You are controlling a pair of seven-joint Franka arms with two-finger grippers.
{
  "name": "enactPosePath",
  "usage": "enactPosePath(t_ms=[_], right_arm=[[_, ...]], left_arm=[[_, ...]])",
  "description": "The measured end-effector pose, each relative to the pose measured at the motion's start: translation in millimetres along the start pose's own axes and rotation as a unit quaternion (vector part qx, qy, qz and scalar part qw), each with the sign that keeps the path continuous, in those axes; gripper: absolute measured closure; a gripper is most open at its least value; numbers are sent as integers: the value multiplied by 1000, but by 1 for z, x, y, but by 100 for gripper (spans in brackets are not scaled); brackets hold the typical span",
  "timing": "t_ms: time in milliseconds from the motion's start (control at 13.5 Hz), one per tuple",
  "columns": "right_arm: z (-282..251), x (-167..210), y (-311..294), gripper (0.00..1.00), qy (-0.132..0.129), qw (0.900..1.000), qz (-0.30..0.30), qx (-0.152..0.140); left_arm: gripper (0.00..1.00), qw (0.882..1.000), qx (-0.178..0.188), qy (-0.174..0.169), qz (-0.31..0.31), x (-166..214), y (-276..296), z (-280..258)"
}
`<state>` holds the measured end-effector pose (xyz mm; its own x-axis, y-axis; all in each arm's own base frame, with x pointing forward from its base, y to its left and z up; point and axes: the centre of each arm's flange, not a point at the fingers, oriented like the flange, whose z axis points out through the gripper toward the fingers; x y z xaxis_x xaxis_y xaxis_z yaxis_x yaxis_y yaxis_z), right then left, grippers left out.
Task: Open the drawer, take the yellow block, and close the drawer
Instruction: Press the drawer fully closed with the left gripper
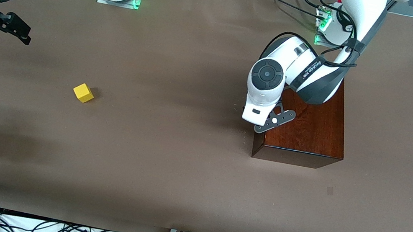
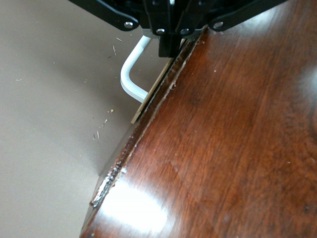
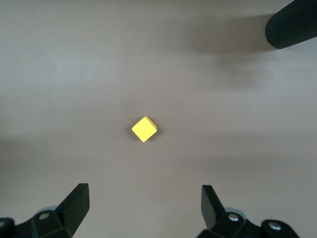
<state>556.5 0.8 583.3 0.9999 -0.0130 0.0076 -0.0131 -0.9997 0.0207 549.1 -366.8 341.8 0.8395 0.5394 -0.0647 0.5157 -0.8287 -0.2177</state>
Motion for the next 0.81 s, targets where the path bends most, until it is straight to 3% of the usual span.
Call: enactPosePath(t_ms=[74,222,369,591,813], right_arm=[[0,0,0,0,0,1000,1,0],[0,0,0,0,0,1000,2,0],[0,0,0,0,0,1000,2,0],[0,0,1,0,0,1000,3,0],[2,1,1,0,-2,1000,3,0]], left_arm=[[99,1000,-5,1,4,-5,1,-6],[86,1000,-27,-6,10,-21,3,-28],[67,998,-60,-25,4,-30,-1,-58],[37,995,-97,-17,-5,-16,-25,-105],[6,994,-101,-18,37,15,-74,-144]])
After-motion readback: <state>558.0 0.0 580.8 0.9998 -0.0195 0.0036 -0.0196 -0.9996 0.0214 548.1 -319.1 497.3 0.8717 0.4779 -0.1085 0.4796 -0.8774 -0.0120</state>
